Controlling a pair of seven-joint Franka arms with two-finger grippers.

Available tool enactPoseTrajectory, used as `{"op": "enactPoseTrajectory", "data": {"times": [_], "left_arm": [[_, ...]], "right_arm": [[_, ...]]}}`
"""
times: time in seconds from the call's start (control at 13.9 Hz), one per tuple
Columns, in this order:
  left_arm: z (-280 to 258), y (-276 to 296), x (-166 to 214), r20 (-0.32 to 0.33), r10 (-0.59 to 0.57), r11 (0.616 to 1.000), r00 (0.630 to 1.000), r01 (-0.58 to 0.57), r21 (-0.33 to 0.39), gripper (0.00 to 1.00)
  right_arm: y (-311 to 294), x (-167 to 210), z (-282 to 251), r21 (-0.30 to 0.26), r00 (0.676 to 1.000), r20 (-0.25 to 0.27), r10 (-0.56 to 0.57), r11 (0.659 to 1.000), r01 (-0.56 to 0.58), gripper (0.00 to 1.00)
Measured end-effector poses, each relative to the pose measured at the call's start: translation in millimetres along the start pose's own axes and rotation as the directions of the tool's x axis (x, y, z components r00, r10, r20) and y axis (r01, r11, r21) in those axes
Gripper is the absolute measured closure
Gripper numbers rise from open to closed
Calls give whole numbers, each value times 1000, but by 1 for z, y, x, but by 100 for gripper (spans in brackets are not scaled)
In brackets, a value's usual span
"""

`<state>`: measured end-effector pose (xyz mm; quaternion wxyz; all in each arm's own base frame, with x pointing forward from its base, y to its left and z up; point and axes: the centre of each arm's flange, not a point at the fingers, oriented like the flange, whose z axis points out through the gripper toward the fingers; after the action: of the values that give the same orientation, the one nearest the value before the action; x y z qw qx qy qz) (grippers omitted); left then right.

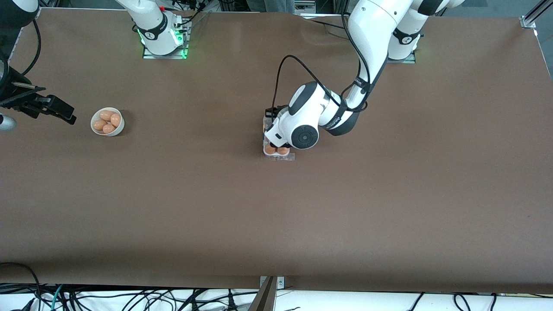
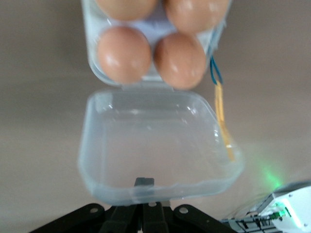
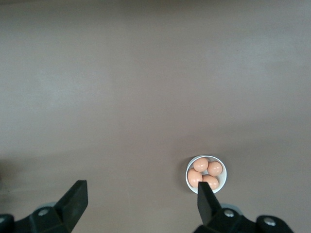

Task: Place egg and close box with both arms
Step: 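Swing the clear lid over the eggs with the left gripper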

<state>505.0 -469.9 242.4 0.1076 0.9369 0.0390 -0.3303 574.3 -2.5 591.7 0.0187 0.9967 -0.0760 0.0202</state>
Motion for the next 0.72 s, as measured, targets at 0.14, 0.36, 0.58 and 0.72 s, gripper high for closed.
{"op": "enactPoseTrajectory", "data": {"times": [0.14,0.36,0.58,0.72], "left_arm": [[-16,-7,9,-37,-15,1000,999,15,-14,96],[-49,-13,21,-120,-32,998,992,26,-51,94],[-70,-21,28,-179,-38,999,983,32,-35,80],[-102,-30,30,-283,-12,998,959,30,57,74]], "right_arm": [[0,0,0,0,1000,0,0,1000,0,0],[0,0,0,0,1000,0,0,1000,0,0],[0,0,0,0,1000,0,0,1000,0,0],[0,0,0,0,1000,0,0,1000,0,0]]}}
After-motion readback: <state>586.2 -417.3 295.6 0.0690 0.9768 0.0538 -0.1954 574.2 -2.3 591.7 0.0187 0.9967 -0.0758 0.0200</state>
